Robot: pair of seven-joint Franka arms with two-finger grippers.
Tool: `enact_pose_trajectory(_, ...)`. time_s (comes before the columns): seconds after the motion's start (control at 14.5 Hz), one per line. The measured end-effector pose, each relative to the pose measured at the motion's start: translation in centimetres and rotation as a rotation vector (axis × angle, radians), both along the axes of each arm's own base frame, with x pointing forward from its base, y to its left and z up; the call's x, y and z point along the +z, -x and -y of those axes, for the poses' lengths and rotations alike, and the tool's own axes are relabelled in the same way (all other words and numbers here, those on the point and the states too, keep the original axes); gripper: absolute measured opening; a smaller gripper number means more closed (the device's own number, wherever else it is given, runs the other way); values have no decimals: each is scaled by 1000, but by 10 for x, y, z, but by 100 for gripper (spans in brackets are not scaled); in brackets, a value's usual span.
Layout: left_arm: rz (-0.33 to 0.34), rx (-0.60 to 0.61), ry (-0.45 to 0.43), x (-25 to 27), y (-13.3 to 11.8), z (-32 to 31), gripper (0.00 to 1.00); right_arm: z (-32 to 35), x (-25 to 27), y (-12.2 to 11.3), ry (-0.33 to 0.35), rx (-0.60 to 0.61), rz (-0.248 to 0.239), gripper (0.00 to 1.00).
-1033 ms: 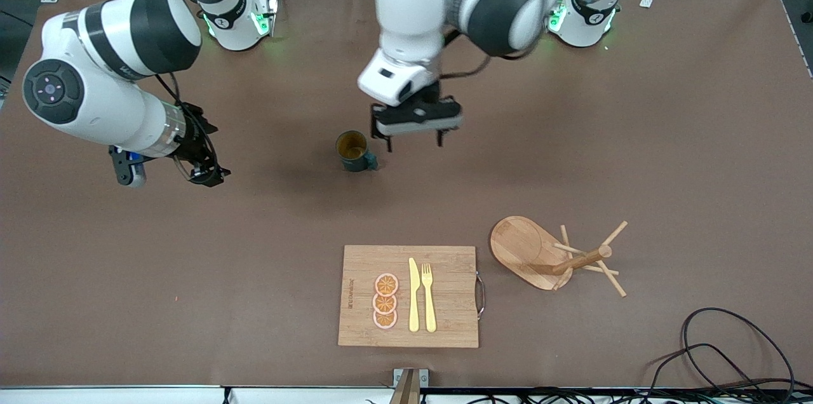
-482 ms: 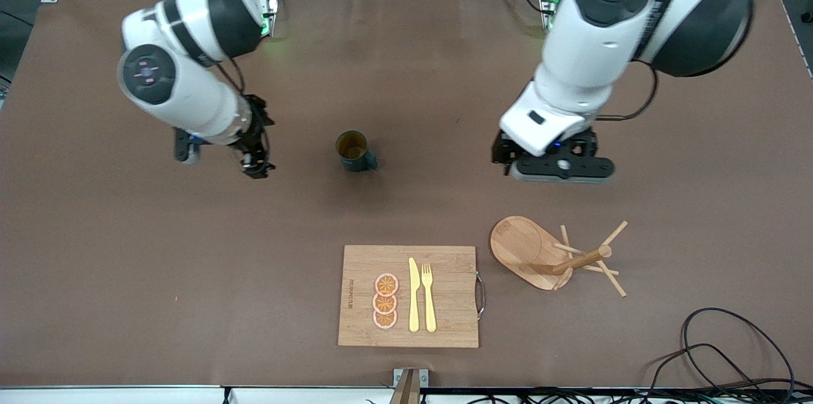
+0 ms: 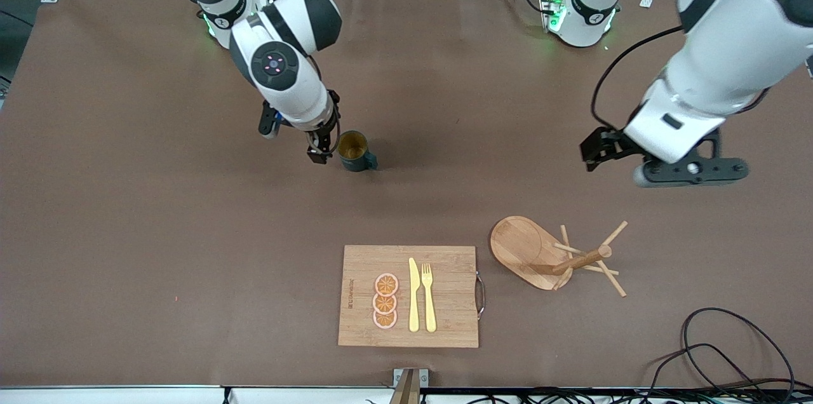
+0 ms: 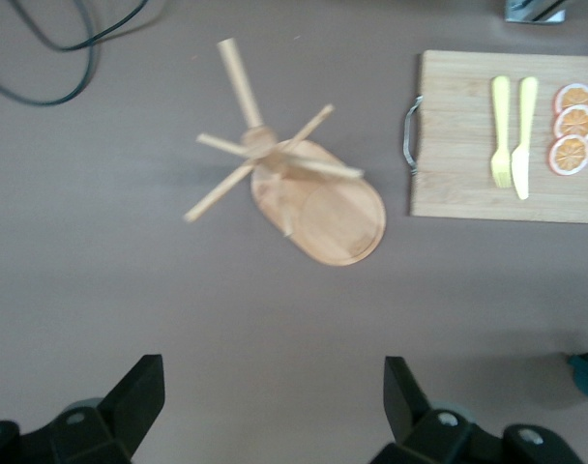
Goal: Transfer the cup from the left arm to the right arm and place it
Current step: 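Grasp the teal mug rim with the right gripper while the left gripper withdraws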
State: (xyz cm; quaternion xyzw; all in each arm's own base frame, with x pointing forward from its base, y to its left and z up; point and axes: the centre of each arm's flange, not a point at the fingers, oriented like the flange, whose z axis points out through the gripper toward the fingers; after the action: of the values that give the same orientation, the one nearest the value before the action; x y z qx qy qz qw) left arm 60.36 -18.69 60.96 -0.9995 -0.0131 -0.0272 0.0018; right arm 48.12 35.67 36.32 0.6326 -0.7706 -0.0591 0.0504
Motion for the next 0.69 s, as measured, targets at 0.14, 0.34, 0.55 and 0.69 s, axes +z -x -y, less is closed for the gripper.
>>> enact_pose_trajectory(0.14, -10, 23, -7, 6, 3, -13, 100, -9, -19, 12, 18, -24, -11, 100)
enact_pose_trajectory(0.34, -23, 76, 51, 10, -5, -54, 100, -26, -46, 24, 37, -48, -13, 100)
enact_pose_trajectory(0.55, -6, 89, 62, 24, -4, -91, 100, -32, -68, 34, 41, -52, -5, 100)
enact_pose_trajectory(0.69, -1, 69, 52, 34, 1, -107, 100, -35, -80, 43, 48, -46, -7, 100)
